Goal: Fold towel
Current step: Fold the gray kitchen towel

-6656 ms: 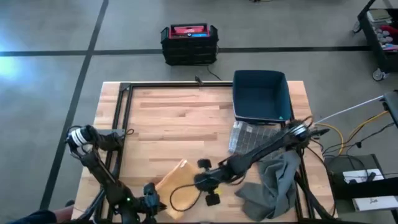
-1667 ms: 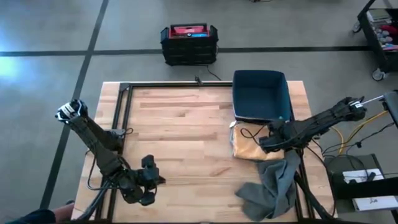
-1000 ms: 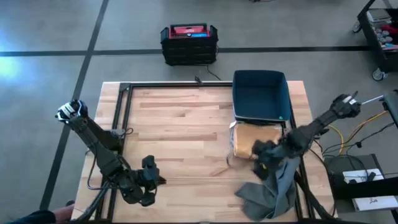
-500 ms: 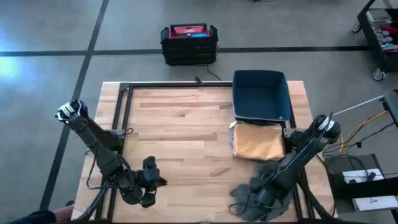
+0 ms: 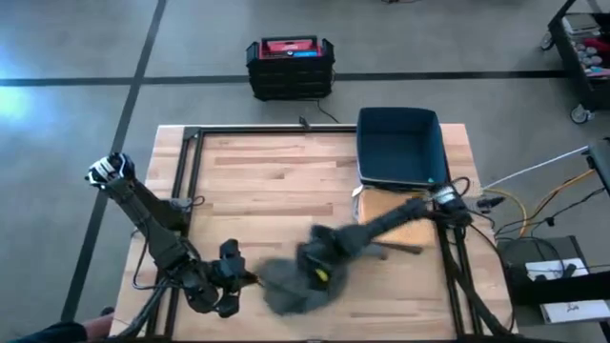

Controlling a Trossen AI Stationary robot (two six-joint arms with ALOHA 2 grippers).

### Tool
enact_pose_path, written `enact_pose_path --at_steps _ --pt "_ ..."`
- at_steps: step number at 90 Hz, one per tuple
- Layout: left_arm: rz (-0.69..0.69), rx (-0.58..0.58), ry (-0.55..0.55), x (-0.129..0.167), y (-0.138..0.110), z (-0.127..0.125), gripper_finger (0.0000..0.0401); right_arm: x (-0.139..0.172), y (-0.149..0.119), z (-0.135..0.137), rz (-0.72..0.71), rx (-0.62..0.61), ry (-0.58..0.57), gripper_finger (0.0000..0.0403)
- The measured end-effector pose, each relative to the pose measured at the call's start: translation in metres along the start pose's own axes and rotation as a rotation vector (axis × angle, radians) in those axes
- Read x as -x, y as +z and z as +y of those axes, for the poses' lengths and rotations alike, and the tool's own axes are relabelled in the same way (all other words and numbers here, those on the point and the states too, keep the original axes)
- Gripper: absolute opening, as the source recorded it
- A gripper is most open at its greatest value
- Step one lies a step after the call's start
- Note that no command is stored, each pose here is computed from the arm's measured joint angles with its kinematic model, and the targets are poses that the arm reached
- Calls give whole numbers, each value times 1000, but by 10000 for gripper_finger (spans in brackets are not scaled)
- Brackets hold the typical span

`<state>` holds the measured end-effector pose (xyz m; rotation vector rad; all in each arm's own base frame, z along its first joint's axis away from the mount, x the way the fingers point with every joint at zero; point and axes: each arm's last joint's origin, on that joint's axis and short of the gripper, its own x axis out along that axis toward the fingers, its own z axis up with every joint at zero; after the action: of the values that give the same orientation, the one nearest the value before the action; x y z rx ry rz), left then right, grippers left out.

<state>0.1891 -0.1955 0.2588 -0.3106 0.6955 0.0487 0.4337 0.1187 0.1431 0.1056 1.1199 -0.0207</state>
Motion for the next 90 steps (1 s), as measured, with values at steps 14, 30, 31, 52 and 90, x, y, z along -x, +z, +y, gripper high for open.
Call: enact_pose_path --at_steps 14,30,31,52,90 --pt "-2 8 1 0 0 0 20 12 42 -23 -87 31 73 144" --pt "-17 24 13 0 1 1 21 51 65 -11 -161 148 90 159" --pt "-19 28 15 0 1 1 21 54 65 -10 -157 155 89 161" --pt "-23 49 53 -7 2 9 90 116 54 19 -9 165 95 195" --pt "161 0 130 -56 -19 19 218 101 -47 80 137 142 -327 253"
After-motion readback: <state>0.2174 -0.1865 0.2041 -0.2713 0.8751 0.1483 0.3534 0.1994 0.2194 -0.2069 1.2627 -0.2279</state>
